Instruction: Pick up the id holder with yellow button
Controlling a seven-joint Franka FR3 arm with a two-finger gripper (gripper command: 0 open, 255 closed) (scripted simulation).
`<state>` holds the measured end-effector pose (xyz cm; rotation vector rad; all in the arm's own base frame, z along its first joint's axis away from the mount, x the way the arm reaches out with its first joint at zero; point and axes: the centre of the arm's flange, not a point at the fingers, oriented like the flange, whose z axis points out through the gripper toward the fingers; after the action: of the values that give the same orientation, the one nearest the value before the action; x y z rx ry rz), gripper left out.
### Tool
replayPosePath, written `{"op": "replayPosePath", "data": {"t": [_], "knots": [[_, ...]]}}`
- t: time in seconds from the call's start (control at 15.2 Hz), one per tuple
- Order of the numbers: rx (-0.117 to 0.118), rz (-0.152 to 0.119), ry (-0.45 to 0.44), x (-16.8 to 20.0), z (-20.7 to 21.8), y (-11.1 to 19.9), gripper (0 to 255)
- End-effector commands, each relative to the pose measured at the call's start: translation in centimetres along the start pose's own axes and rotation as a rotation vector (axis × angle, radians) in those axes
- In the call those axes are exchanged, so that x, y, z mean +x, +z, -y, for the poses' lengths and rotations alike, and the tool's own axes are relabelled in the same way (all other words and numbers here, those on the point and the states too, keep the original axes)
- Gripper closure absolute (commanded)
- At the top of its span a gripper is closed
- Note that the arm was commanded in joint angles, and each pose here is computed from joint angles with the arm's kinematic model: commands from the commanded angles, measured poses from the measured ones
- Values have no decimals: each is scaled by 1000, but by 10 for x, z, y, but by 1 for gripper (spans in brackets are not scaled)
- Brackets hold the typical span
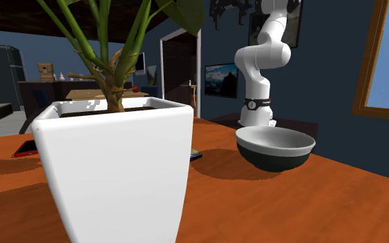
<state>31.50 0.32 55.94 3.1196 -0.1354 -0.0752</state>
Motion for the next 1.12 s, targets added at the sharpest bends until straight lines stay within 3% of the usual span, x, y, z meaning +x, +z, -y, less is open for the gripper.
{"op": "replayPosePath", "data": {"t": [0.0, 1.06], "knots": [[0, 0, 0, 0, 0, 0, 0], [-110, -81, -9, 95, 45, 181, 0]]}}
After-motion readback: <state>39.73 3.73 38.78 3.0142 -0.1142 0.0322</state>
